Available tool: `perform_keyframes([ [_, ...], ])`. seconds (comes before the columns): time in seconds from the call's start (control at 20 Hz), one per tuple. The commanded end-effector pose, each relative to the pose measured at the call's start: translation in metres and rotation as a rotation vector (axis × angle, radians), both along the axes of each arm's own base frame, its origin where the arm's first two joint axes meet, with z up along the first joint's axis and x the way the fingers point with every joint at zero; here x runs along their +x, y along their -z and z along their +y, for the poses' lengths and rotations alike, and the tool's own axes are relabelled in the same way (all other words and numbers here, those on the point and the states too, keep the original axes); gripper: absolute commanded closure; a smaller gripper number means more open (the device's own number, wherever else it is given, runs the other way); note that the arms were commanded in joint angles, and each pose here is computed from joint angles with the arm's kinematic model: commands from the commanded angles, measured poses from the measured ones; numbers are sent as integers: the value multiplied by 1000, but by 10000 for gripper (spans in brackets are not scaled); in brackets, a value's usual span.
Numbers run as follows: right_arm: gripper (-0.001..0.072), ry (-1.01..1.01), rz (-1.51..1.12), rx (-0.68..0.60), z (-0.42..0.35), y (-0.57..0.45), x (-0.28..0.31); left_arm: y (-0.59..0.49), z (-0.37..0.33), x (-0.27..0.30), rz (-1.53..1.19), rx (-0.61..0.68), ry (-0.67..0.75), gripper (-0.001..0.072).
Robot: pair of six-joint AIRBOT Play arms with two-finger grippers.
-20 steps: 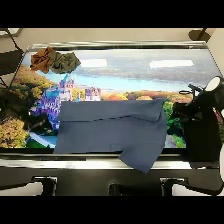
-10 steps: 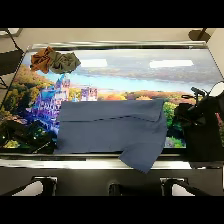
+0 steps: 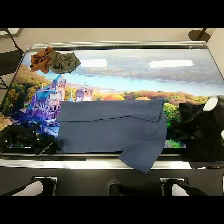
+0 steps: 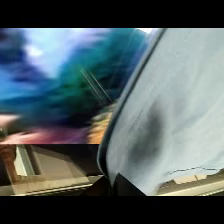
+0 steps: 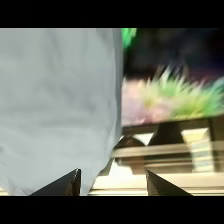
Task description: Fold the shirts.
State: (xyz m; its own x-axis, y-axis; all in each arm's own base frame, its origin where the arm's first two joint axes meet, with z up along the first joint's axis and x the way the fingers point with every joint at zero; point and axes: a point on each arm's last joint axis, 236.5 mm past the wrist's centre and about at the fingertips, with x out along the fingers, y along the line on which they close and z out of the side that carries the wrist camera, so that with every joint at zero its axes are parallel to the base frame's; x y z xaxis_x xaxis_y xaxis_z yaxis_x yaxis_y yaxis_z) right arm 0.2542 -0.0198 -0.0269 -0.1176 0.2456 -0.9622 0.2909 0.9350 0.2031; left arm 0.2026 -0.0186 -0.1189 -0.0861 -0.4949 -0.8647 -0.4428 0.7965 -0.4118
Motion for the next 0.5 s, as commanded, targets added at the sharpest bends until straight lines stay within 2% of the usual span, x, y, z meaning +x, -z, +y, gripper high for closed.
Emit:
perform_keyframes([
  [0.0, 198, -1, 40, 71, 27, 39, -48, 5, 5, 1, -9, 25, -1, 681],
  [0.2, 218, 37, 29, 226, 67, 61, -63, 3, 2, -3, 4, 13, 5, 681],
  [0.45, 220, 65, 5, 208, 66, 78, -65, 3, 1, -5, 12, 6, 8, 681],
])
